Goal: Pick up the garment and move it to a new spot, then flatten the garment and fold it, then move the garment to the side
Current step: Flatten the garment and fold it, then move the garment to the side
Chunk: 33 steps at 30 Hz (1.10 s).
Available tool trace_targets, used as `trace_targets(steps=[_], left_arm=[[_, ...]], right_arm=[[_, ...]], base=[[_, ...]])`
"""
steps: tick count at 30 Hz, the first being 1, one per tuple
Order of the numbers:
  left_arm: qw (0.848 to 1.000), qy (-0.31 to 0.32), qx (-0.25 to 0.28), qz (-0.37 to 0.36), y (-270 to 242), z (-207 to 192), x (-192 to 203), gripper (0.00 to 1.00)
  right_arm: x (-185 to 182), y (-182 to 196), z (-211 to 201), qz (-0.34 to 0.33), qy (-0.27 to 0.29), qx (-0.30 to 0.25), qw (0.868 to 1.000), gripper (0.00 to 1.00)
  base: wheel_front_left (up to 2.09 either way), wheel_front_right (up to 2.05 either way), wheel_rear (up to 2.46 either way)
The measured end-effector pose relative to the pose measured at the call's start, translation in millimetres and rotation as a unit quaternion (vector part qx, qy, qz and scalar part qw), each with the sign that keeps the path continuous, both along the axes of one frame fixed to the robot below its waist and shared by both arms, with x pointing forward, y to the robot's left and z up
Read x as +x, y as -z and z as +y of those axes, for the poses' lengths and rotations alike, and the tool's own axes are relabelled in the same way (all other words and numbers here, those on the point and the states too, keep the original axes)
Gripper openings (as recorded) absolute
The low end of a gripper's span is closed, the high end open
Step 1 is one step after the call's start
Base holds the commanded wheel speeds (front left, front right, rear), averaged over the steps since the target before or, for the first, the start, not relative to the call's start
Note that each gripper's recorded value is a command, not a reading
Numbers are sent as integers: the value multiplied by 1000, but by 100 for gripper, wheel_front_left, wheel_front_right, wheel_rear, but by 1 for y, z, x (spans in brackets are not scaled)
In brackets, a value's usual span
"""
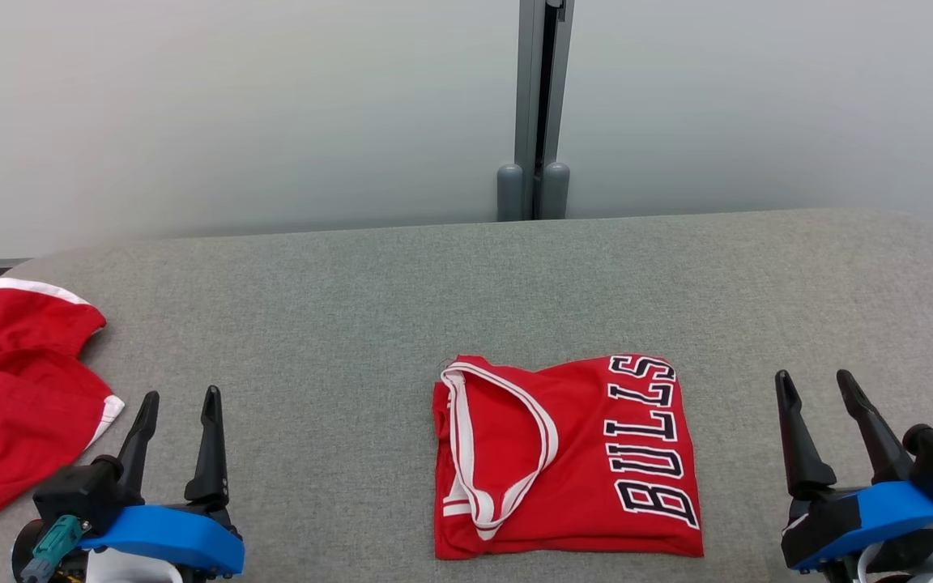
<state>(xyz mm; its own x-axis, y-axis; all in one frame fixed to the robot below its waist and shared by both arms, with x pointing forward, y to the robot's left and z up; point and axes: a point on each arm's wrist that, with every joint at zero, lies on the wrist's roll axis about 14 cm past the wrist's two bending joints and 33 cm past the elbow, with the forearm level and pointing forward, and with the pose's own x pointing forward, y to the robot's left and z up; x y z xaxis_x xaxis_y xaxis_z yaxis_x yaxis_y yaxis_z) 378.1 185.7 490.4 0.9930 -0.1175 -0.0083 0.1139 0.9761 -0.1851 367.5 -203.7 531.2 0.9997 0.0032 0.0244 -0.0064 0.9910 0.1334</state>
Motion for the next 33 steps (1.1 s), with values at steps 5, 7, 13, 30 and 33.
trace_targets(steps=[5,7,13,30,33], left_arm=[[1000,-1,0,-1,-1,1,-1,100],[1000,-2,0,-1,-1,1,-1,100],[1000,-3,0,2,1,1,-2,100],[1000,-2,0,7,4,-1,0,100],[1000,-2,-1,9,5,-1,2,100]], right_arm=[[0,3,4,7,-6,7,1000,100],[0,5,6,9,-9,9,1000,100],[1,8,9,14,-12,12,1000,100],[9,63,40,174,-67,27,982,100],[17,76,43,214,-73,26,974,100]], base=[[0,0,0],[0,0,0],[0,0,0],[0,0,0],[0,0,0]])
